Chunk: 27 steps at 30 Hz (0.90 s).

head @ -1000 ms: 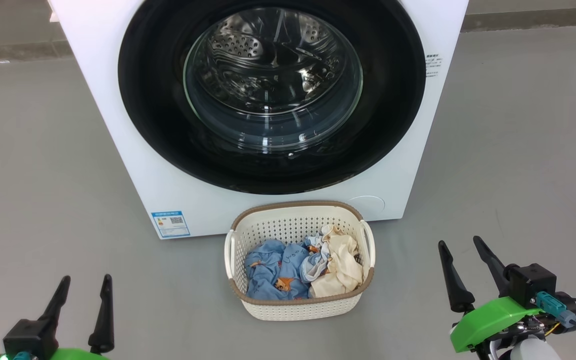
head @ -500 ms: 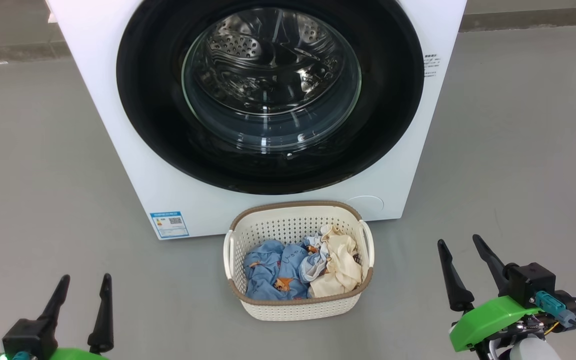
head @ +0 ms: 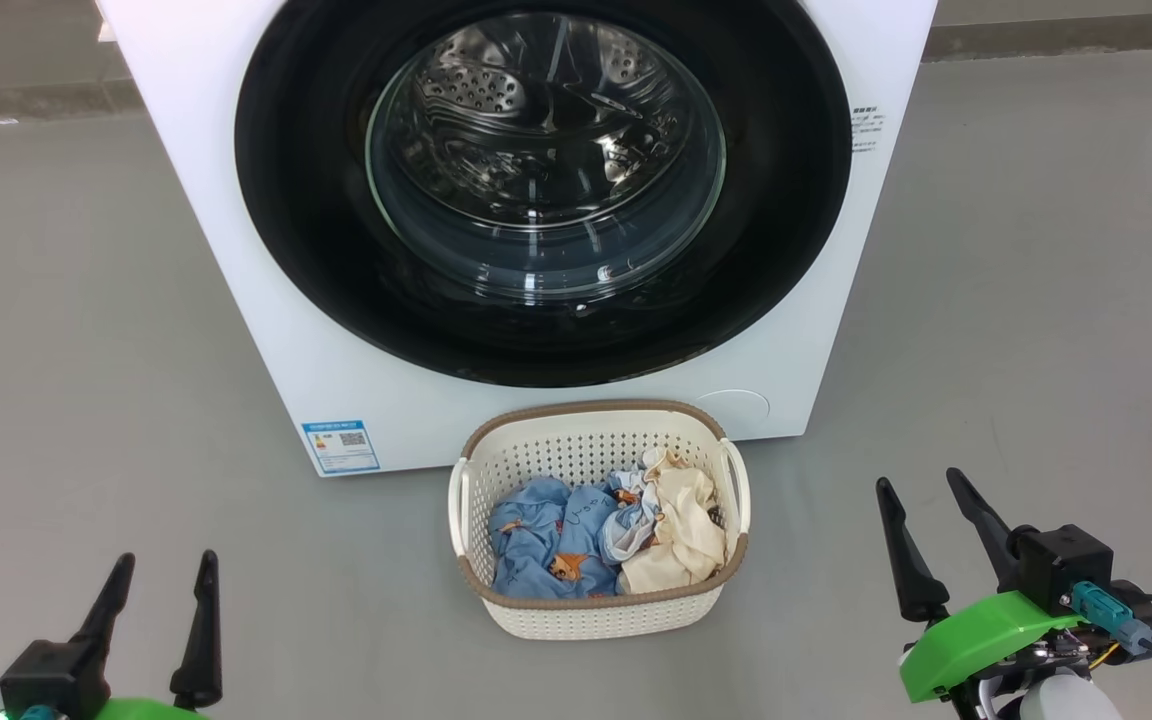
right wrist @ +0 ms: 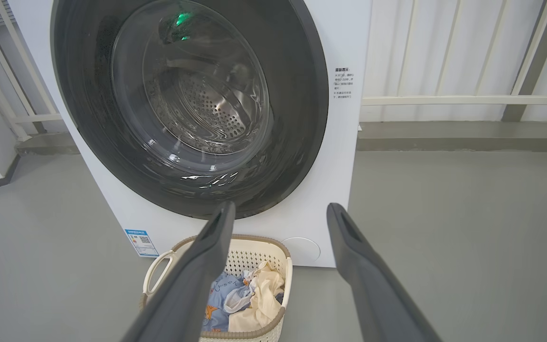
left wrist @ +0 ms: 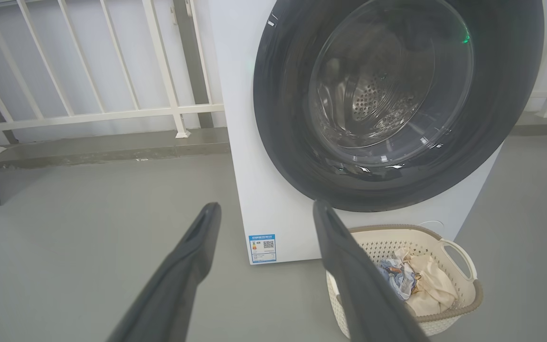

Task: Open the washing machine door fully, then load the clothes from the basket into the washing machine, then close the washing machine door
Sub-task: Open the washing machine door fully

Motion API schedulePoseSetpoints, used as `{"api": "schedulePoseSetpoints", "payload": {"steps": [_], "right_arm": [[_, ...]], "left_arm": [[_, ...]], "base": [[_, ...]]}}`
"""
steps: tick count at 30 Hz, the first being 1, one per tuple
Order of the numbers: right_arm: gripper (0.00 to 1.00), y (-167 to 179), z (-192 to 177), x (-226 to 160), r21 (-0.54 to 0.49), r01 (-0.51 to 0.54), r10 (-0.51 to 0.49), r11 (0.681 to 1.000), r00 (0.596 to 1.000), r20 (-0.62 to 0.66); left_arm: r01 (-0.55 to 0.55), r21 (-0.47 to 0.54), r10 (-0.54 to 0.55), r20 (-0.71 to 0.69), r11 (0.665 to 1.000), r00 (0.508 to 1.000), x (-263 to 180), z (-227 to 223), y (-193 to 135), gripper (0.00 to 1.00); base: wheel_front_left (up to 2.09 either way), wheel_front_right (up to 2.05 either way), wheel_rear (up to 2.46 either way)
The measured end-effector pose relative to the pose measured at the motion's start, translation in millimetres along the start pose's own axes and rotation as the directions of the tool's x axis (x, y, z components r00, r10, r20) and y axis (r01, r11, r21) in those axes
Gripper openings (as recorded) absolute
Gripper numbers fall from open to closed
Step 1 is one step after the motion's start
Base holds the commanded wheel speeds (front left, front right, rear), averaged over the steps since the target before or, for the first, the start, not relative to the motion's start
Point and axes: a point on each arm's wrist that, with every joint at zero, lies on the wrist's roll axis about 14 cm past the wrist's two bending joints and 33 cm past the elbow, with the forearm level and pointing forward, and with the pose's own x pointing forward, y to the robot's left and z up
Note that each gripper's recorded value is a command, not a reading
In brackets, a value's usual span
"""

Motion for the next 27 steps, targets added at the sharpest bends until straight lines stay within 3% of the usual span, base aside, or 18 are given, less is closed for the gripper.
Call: {"api": "schedulePoseSetpoints", "payload": {"steps": [10, 27], "right_arm": [[1.00, 1.5, -1.1, 0.7, 0.004, -0.001, 0.001, 1.000, 1.000, -0.002], [1.00, 1.5, 0.5, 3.5, -0.008, -0.005, 0.005, 1.000, 1.000, 0.003]], "left_arm": [[-0.003, 0.006, 0.003, -0.006, 1.000, 1.000, -0.3, -1.9, 1.5, 1.00], [-0.040, -0.011, 0.040, 0.006, 0.999, 0.999, 0.8, 1.2, 10.1, 1.00]], "base": [[0.49, 0.49, -0.98], [1.07, 1.07, -2.14]]}}
